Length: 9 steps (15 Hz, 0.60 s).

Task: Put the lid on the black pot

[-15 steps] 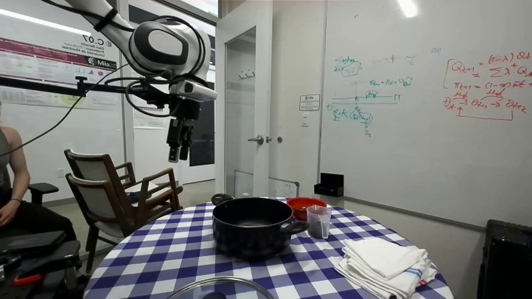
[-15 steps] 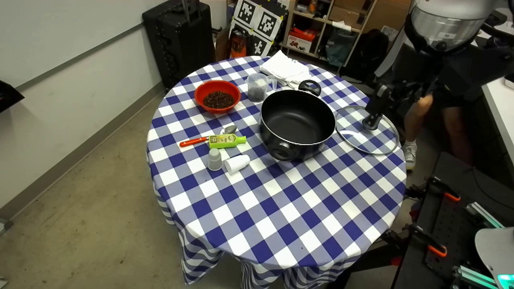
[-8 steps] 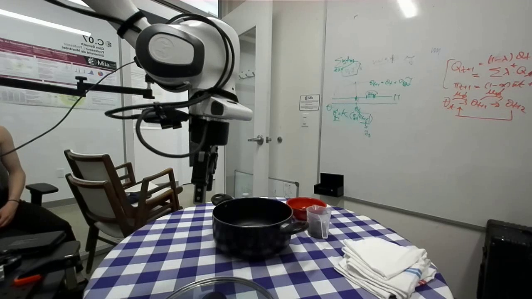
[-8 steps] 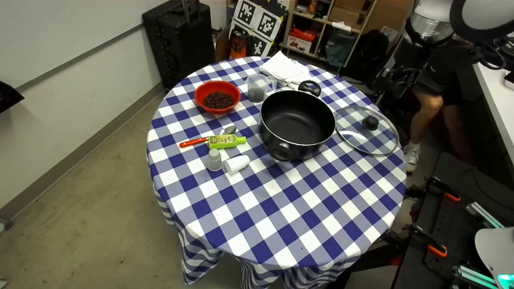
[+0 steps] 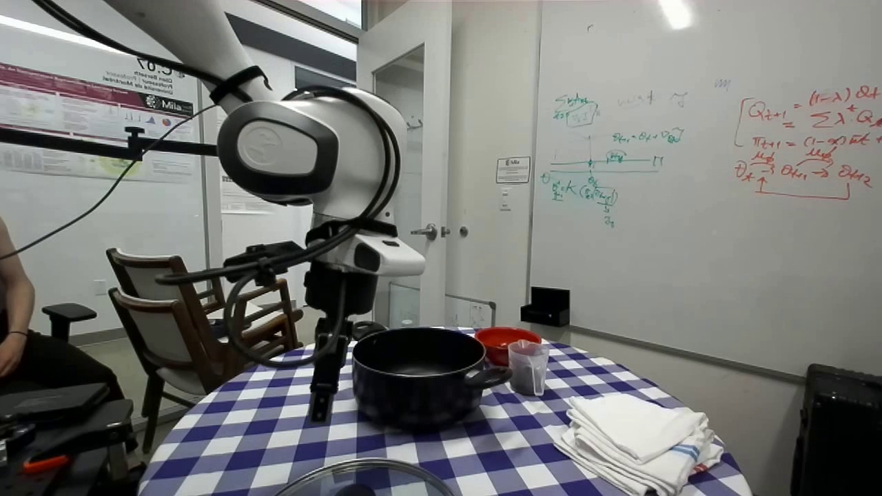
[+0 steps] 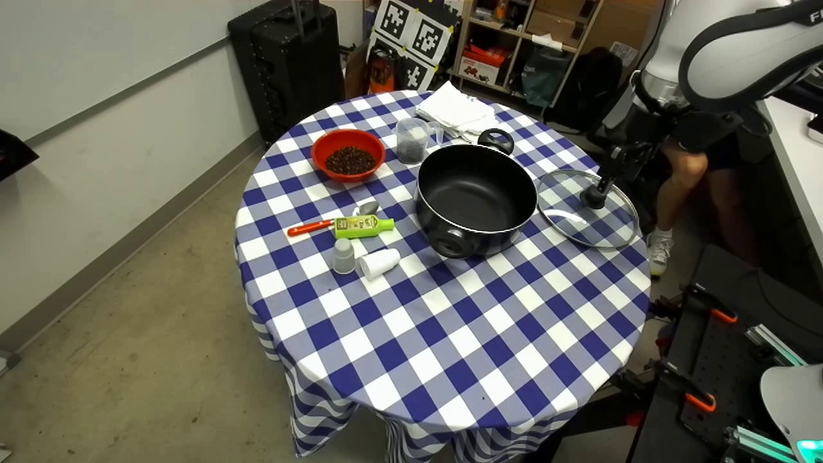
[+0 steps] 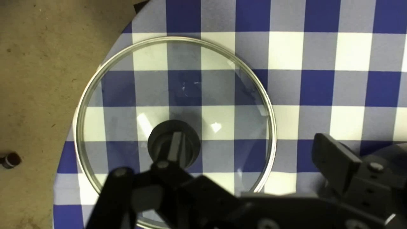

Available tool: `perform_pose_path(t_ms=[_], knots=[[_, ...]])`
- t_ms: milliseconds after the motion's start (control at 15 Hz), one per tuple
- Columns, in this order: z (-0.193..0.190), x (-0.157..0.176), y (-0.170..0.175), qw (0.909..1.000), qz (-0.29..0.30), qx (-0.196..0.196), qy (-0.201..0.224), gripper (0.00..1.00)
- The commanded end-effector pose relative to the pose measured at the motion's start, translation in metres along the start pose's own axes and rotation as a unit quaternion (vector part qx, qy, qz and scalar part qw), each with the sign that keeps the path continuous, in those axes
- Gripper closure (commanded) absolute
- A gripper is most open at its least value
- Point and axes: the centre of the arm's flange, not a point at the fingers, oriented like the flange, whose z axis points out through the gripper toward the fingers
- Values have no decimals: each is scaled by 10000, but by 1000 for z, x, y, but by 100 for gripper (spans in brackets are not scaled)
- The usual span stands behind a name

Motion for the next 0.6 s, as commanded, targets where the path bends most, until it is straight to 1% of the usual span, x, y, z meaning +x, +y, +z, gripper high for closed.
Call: perform_pose_path(t_ms=[0,67,533], knots=[[29,-2,11,9999,38,-109,26,0],[35,-1,14,9998,151,-113,112,0],[50,15,35,9965,466,-211,654,0]])
